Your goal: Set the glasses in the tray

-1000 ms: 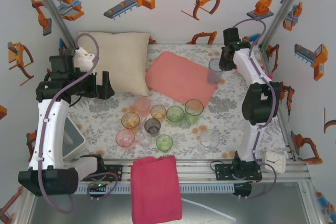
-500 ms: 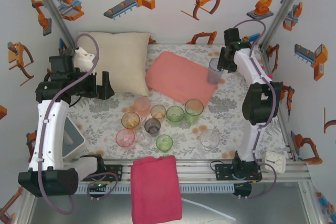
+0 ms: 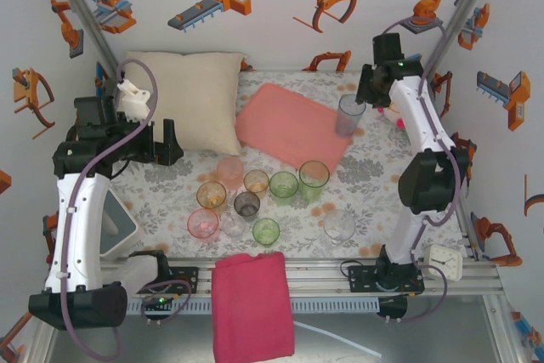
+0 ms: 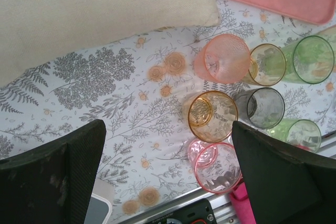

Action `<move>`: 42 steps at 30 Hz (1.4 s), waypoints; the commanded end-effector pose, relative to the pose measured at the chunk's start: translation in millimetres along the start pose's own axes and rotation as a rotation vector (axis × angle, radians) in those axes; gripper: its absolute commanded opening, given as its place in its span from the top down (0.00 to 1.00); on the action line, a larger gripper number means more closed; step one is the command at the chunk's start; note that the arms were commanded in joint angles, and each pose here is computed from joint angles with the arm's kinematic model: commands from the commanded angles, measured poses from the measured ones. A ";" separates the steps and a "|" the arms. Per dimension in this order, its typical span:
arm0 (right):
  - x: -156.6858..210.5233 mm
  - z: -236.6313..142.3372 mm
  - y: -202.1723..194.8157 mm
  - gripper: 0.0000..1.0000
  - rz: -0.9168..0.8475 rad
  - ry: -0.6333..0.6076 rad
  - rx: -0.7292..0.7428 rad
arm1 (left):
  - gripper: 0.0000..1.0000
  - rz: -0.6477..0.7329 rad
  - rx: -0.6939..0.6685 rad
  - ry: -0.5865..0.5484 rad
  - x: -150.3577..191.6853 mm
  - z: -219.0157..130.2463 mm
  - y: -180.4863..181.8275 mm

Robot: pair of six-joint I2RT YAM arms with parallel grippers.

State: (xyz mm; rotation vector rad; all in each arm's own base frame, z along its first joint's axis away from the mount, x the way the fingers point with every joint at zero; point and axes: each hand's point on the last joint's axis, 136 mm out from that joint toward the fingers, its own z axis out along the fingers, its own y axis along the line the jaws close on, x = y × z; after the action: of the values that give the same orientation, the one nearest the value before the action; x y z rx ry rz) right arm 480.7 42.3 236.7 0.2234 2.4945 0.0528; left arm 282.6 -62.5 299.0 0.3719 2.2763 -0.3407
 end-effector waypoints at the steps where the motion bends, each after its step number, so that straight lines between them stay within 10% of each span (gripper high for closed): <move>1: 0.4 -41.2 2.0 0.56 -0.007 -0.030 -0.060 | 0.03 0.016 -0.001 0.016 11.0 -6.6 -4.2; 20: 193.6 -135.1 62.7 0.58 -0.217 0.119 -0.280 | 0.03 0.107 0.042 0.015 13.2 -32.9 -22.2; 42: 221.4 -79.8 82.3 0.60 -0.248 0.170 -0.163 | 0.03 0.096 0.075 0.039 22.7 -24.4 -25.4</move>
State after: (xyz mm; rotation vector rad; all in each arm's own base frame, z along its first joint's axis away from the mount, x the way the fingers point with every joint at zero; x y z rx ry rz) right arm 267.0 167.7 179.5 -0.2081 2.6644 0.2283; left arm 247.5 -68.7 301.3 0.4920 2.2902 -0.3505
